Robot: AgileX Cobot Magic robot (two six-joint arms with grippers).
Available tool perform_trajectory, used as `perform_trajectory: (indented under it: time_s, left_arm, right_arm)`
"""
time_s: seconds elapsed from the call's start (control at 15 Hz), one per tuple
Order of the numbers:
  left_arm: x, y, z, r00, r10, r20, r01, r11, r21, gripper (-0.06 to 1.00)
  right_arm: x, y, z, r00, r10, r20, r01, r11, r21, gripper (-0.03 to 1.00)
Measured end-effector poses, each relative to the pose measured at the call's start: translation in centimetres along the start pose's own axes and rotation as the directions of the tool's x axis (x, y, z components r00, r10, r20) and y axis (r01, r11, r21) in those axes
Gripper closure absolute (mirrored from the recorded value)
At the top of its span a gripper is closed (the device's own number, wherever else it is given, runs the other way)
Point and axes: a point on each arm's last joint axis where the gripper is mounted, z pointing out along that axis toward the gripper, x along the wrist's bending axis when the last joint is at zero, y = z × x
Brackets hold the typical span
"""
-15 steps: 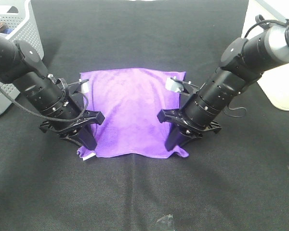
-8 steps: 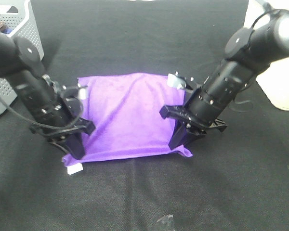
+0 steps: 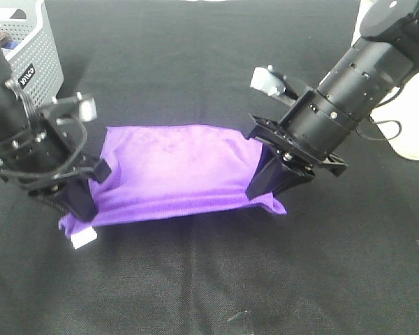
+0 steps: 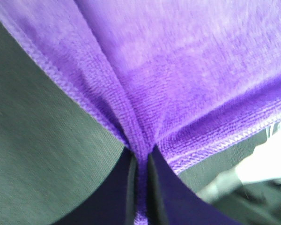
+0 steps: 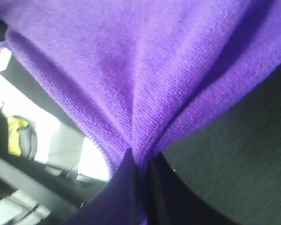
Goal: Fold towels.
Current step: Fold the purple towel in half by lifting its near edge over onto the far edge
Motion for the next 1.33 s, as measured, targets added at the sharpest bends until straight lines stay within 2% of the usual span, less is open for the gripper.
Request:
perform_trajectory:
  time_s: [0.2, 0.47, 0.8, 1.07, 1.33]
  left_arm:
    - [0.9, 2.4, -0.5, 1.0, -0.002, -0.025, 0.0, 0.997, -0.077, 0.93]
    - [4.2, 7.4, -0.8, 0.998, -0.04, -0.054, 0.031, 0.985, -0.17, 0.93]
    - [5.8, 13.1, -0.2, 0.996, 0.032, -0.079, -0.049, 0.974, -0.222, 0.93]
    - [6.6, 16.3, 0.8, 0.993, 0.069, -0.098, -0.091, 0.967, -0.238, 0.93]
    - [7.3, 17.1, 2.3, 0.99, 0.088, -0.111, -0.108, 0.975, -0.196, 0.93]
  right_arm:
    - [-0.3, 2.1, 0.1, 0.999, -0.015, 0.04, 0.019, 0.996, -0.084, 0.96]
    - [-0.8, 8.4, 0.7, 0.997, -0.033, 0.074, 0.045, 0.987, -0.157, 0.96]
    - [-1.9, 14.8, 1.0, 0.976, -0.069, 0.205, 0.111, 0.973, -0.202, 0.96]
    - [-3.2, 16.7, 1.6, 0.947, -0.09, 0.308, 0.162, 0.962, -0.218, 0.96]
    - [-3.7, 17.3, 2.2, 0.942, -0.077, 0.328, 0.168, 0.951, -0.258, 0.96]
